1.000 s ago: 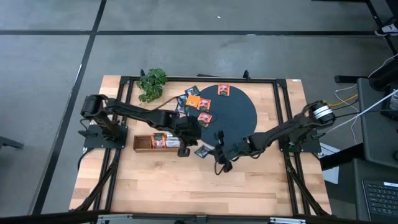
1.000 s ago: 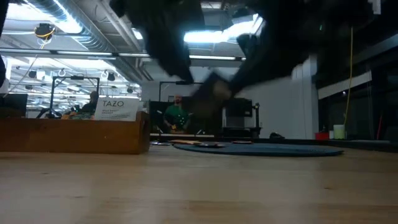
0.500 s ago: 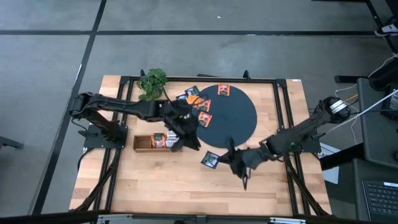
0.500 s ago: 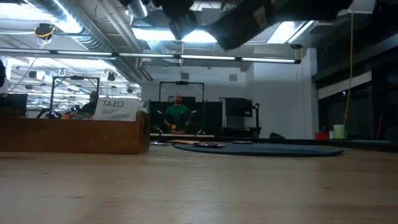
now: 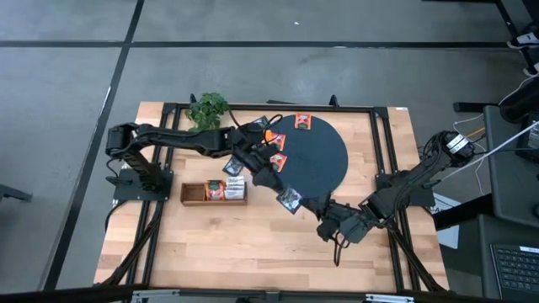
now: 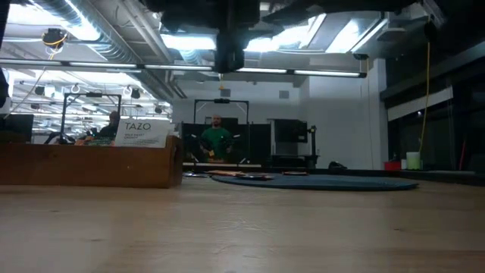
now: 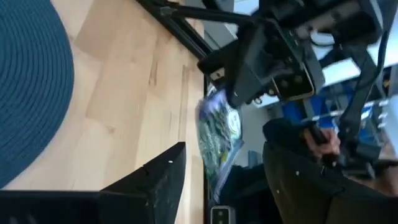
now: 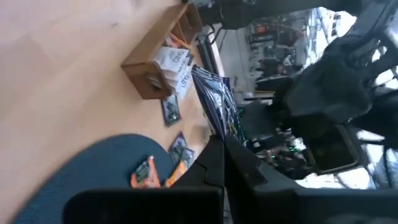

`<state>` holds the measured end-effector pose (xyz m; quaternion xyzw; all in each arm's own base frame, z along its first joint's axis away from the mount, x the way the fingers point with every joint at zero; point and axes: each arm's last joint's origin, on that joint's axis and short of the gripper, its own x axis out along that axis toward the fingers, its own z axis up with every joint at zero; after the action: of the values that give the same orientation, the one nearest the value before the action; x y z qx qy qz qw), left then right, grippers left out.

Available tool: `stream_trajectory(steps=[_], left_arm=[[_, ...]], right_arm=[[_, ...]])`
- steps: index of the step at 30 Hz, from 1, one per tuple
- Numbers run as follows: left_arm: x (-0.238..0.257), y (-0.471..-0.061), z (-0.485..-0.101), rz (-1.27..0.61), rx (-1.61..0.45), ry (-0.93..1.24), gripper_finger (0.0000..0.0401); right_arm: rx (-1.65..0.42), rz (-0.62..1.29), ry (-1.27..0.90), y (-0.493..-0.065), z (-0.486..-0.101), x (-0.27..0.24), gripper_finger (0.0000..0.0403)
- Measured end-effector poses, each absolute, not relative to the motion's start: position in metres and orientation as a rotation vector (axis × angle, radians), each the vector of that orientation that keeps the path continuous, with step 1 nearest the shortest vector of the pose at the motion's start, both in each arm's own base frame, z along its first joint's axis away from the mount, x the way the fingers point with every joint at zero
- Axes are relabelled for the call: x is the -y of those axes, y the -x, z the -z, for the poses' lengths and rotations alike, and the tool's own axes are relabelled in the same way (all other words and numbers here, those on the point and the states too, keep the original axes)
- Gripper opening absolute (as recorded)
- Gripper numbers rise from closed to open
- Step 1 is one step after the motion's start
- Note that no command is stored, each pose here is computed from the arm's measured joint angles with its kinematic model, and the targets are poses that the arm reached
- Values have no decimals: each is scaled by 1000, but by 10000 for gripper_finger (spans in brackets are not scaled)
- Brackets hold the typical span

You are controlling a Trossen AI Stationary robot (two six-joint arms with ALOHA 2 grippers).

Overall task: Pick & Place Tea
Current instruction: Put the purple tea bag into the left section of the wooden organizer

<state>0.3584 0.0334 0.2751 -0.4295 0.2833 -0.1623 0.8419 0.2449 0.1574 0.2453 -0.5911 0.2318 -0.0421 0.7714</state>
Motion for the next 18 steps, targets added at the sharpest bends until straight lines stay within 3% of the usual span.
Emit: stream_trajectory(steps=[11,18], left_arm=[[-40,-361,-271,325,-603,976,214],[-33,-362,-271,368,-617,953,173]], right_arm=[[-522,173,1312,-255,-250,-144,2],[-532,222,1313,-264,-253,-131,2]])
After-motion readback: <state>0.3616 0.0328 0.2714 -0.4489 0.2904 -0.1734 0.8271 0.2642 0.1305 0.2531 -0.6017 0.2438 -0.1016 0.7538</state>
